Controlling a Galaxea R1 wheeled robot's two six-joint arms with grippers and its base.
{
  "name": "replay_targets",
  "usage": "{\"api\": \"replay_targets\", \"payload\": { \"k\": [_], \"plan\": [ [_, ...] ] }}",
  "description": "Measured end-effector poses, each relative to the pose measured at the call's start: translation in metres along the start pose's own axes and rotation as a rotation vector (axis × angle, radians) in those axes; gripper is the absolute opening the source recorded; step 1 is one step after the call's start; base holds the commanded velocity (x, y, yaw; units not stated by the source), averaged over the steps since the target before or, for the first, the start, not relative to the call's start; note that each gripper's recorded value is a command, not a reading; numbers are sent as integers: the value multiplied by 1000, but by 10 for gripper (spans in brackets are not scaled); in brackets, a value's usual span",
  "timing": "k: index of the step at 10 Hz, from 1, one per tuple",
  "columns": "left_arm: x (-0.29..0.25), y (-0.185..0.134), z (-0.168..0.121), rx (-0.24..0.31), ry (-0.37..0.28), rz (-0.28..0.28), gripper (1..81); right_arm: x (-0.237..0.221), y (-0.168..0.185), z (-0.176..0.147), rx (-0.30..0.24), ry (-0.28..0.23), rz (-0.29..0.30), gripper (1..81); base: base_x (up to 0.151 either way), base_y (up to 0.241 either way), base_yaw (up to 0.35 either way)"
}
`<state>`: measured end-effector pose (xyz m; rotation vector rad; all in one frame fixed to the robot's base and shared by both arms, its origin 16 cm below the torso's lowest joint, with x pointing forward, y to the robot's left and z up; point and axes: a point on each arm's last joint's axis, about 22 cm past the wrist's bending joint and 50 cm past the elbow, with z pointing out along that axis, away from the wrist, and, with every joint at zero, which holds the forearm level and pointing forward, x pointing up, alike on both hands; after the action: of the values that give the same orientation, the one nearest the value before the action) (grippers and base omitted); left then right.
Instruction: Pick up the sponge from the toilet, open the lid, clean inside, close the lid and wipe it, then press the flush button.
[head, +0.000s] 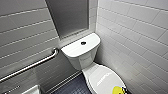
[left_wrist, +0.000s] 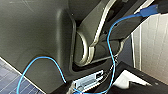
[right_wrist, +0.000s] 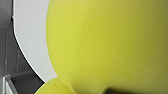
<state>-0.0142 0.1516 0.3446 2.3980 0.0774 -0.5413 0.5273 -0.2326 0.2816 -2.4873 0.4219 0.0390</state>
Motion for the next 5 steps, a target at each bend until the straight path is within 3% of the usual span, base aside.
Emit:
{"api": "replay_targets", "payload": {
  "k": [2, 3, 5],
  "plan": [
    [2, 0, 0, 0, 2, 2, 811, -31, 33, -19, -27, -5, 21, 10, 0, 0, 0],
    [7, -1, -1, 2, 7, 6, 811, -56, 66, -32, -71, -28, 14, 10, 0, 0, 0],
    [12, -2, -1, 3, 12, 10, 811, -152, 161, -81, -222, -155, 101, 10, 0, 0, 0]
  ]
}}
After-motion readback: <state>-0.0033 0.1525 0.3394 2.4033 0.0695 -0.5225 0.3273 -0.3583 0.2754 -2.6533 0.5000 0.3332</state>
